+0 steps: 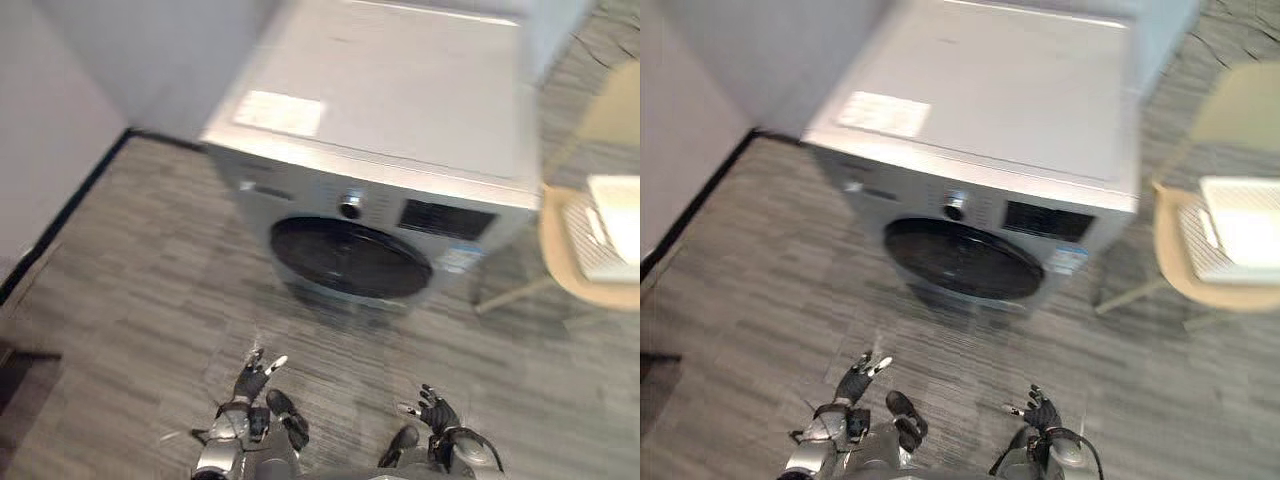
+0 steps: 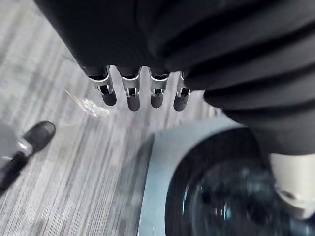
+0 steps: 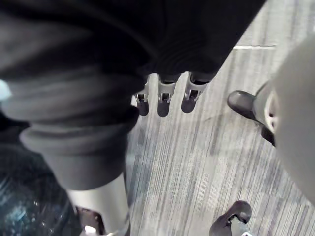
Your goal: Pick up the laundry basket with both hands and put the clothes into the washing machine.
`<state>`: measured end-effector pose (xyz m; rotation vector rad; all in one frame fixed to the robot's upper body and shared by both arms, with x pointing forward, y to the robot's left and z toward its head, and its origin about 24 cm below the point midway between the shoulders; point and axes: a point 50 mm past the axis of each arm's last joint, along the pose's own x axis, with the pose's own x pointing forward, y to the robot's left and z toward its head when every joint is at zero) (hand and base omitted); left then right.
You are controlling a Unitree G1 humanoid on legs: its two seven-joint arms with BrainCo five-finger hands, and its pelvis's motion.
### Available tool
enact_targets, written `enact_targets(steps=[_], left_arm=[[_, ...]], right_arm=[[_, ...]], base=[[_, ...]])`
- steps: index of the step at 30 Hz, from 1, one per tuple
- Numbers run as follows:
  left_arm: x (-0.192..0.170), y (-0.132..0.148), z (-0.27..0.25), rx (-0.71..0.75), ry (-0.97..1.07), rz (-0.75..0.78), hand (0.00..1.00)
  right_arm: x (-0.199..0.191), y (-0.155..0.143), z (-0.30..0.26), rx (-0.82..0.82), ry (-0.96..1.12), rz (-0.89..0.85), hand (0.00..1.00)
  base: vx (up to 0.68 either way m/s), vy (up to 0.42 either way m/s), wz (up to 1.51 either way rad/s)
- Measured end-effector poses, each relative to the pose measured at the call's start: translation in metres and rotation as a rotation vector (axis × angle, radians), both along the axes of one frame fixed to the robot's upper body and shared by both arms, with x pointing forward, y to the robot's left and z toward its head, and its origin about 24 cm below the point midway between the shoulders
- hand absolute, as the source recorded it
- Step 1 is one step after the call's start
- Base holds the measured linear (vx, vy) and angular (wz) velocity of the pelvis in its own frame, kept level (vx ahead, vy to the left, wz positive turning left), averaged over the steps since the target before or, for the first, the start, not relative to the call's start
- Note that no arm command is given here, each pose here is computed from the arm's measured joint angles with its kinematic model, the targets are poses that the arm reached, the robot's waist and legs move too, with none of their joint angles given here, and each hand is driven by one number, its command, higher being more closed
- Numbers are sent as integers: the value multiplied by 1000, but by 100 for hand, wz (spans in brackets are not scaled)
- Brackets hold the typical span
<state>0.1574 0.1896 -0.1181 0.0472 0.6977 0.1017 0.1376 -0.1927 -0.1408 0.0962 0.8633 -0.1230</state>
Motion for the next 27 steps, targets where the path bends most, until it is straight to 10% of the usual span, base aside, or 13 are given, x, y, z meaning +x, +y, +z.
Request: enact_targets(steps=[27], left_arm=[[-47, 8, -27, -117, 161, 280, 0]], right_arm=[[-28, 4, -3, 90, -6, -226, 0]], base=[[176, 57, 122]])
